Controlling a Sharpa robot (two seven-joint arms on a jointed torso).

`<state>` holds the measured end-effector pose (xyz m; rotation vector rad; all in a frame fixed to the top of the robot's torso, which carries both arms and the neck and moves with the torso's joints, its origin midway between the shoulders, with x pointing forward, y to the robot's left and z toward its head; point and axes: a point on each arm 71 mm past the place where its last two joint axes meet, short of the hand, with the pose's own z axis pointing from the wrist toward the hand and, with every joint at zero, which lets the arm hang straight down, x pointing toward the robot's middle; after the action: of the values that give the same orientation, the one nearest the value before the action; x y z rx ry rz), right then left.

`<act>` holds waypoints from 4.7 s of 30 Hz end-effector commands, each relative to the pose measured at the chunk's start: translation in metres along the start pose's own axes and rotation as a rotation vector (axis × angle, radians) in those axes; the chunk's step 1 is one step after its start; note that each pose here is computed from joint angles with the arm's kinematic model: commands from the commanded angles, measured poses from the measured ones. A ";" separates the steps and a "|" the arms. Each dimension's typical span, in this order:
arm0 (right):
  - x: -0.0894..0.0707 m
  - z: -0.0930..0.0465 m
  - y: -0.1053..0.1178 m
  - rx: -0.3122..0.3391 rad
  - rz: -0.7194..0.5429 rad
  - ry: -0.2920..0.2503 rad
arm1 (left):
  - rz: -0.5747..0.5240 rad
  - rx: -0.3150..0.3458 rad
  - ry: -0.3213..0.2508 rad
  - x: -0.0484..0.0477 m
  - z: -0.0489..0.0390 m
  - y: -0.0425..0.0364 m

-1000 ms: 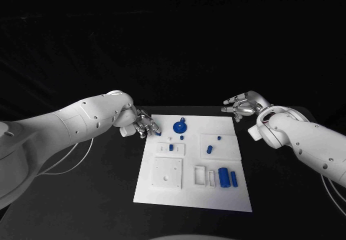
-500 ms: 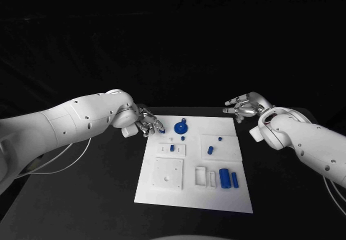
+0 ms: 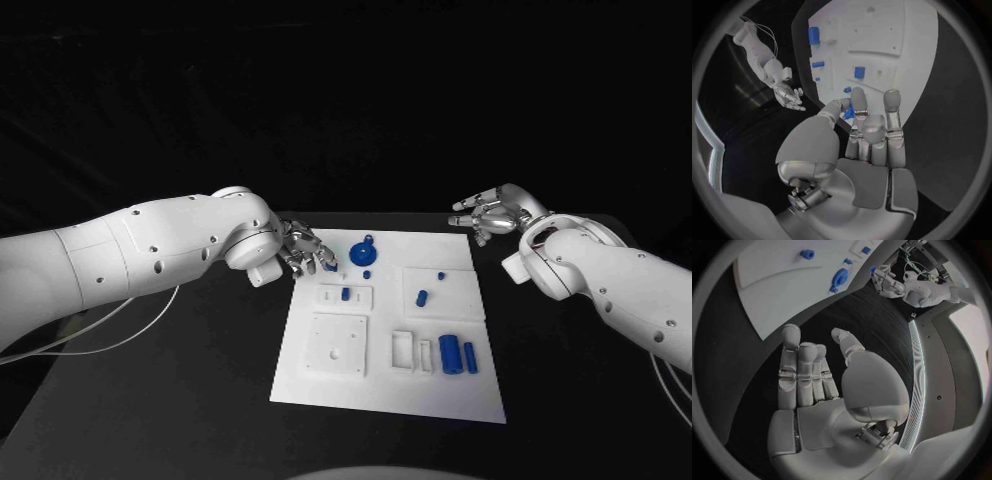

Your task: Assemble the parts on the task board

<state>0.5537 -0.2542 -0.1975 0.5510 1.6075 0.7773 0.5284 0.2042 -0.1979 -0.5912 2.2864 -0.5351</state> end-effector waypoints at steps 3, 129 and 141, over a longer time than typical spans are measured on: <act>0.000 -0.001 0.001 -0.012 -0.004 0.000 | 0.029 -0.014 -0.088 0.0027 -0.0031 0.0012; 0.003 -0.002 0.001 -0.016 -0.001 0.004 | 0.244 -0.065 -0.010 0.0471 0.0083 0.0153; 0.003 -0.002 0.001 -0.017 -0.001 0.005 | 0.271 -0.057 -0.001 0.0512 0.0091 0.0105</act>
<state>0.5517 -0.2535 -0.1987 0.5511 1.6030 0.7807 0.5043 0.1904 -0.2311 -0.3492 2.2977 -0.3345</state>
